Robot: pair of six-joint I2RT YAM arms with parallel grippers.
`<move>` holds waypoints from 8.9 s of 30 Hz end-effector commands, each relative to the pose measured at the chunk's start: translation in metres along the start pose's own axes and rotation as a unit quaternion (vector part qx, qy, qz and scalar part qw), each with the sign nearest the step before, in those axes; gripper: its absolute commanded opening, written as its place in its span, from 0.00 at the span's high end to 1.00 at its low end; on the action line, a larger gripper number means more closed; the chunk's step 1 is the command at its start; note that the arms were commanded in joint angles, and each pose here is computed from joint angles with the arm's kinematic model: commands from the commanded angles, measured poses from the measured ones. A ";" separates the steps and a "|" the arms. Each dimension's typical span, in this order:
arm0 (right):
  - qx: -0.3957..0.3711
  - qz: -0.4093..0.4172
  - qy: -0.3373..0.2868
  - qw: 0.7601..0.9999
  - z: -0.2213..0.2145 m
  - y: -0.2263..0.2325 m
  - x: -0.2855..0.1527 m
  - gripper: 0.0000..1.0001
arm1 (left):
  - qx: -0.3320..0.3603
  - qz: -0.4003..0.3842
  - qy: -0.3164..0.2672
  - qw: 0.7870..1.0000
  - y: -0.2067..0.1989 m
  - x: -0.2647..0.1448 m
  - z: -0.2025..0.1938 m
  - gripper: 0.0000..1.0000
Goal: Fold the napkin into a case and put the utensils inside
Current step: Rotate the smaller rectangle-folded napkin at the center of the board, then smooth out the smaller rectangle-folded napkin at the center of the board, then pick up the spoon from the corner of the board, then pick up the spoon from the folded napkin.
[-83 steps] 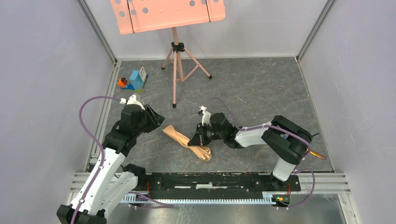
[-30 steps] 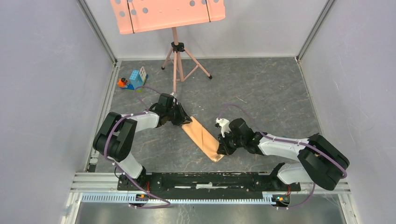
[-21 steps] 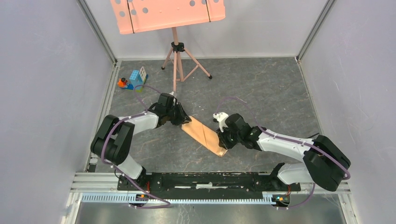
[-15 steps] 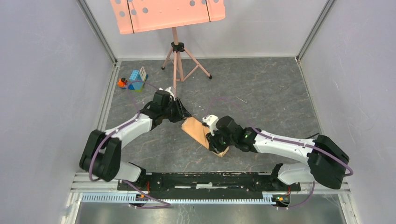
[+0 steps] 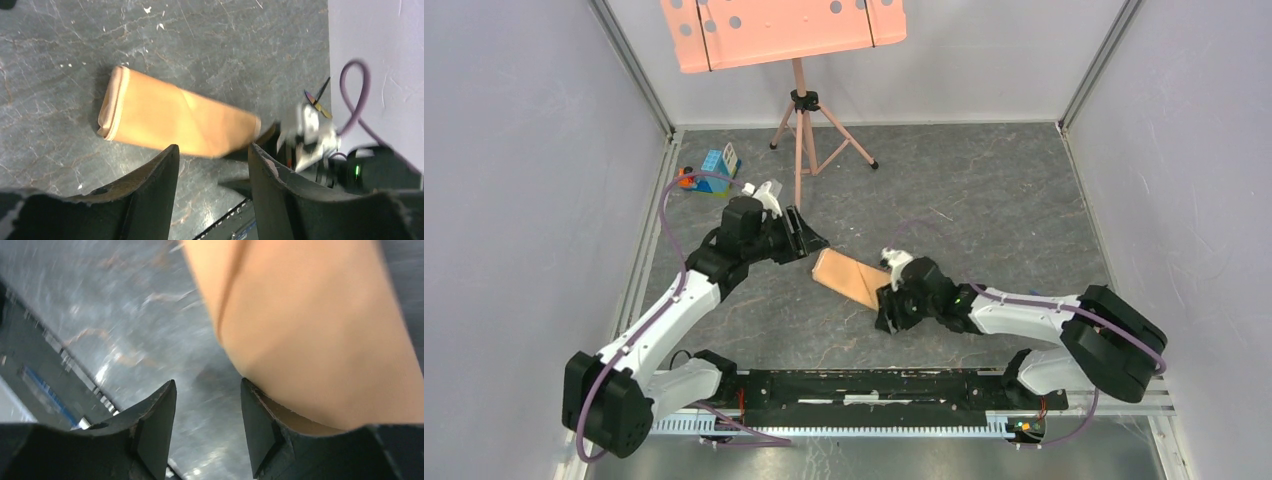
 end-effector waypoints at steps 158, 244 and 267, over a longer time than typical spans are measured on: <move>-0.449 -0.162 0.430 0.766 -0.083 -0.303 -0.214 0.31 | 0.263 -0.194 0.149 0.933 -0.088 -0.077 -0.072 0.33; 0.242 -0.136 -0.076 0.958 0.273 -0.168 0.050 1.00 | -0.103 -0.026 0.140 0.984 0.035 0.099 -0.123 0.59; 0.248 -0.090 0.065 0.962 0.236 -0.149 0.061 1.00 | -0.100 0.010 0.119 0.988 0.061 0.119 -0.133 0.68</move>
Point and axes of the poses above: each gripper's point midway between its finger pads, its own x axis out along the fingers, its own y axis along the line the jaws close on, z = x × y, the point moved 8 cm from there along -x, back along the fingers, and after that the axes turned 3 degrees about -x, right-handed, at the moved point
